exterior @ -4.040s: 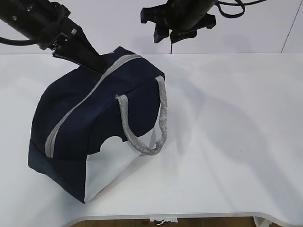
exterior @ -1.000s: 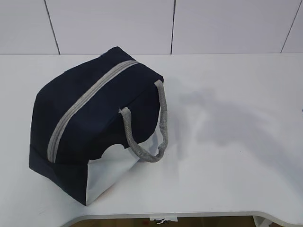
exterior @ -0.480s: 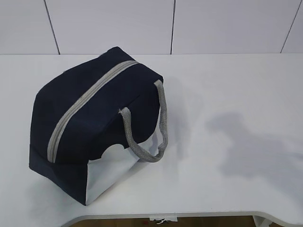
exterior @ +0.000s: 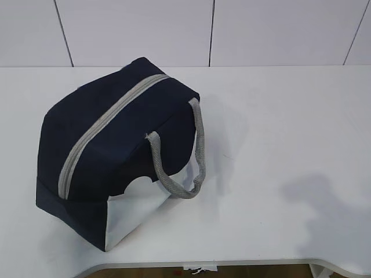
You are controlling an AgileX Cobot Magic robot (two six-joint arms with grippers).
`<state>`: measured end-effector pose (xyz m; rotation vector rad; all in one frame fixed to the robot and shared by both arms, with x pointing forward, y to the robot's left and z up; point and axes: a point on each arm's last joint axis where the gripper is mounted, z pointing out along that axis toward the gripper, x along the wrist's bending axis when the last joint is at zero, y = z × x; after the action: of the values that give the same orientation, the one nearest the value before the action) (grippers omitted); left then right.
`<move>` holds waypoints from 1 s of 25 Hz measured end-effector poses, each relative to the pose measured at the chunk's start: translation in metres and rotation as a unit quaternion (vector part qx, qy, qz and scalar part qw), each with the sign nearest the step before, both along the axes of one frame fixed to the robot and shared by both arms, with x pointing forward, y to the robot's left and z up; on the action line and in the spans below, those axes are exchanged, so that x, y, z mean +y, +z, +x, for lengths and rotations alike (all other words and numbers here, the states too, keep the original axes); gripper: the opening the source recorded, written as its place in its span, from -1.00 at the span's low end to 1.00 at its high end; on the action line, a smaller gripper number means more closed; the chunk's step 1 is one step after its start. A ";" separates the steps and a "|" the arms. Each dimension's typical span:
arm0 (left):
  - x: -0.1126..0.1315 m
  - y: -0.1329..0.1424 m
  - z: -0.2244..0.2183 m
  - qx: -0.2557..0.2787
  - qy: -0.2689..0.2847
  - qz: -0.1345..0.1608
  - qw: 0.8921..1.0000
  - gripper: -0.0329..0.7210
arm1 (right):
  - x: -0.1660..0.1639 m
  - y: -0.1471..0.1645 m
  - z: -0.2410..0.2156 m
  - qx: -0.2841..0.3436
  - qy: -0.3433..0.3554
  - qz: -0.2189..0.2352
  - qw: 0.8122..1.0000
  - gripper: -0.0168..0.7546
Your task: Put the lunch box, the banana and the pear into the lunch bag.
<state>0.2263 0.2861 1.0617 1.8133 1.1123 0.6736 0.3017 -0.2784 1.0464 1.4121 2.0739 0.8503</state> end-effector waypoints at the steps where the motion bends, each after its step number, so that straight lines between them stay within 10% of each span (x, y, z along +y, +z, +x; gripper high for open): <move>1: 0.001 0.000 -0.002 -0.007 0.000 -0.002 1.000 -0.28 | -0.002 0.002 -0.004 -0.017 0.000 0.007 1.000 -0.07; 15: 0.003 -0.004 -0.001 -0.003 0.008 0.013 1.000 -0.29 | -0.023 0.017 -0.062 -0.162 0.001 0.100 0.982 -0.07; 25: 0.003 -0.005 0.000 -0.002 0.011 0.017 1.000 -0.29 | -0.027 0.011 -0.070 -0.135 -0.010 0.096 0.986 -0.07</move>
<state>0.2259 0.2894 1.0565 1.8307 1.1257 0.7116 0.2320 -0.3053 1.0577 1.3261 1.8115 1.1885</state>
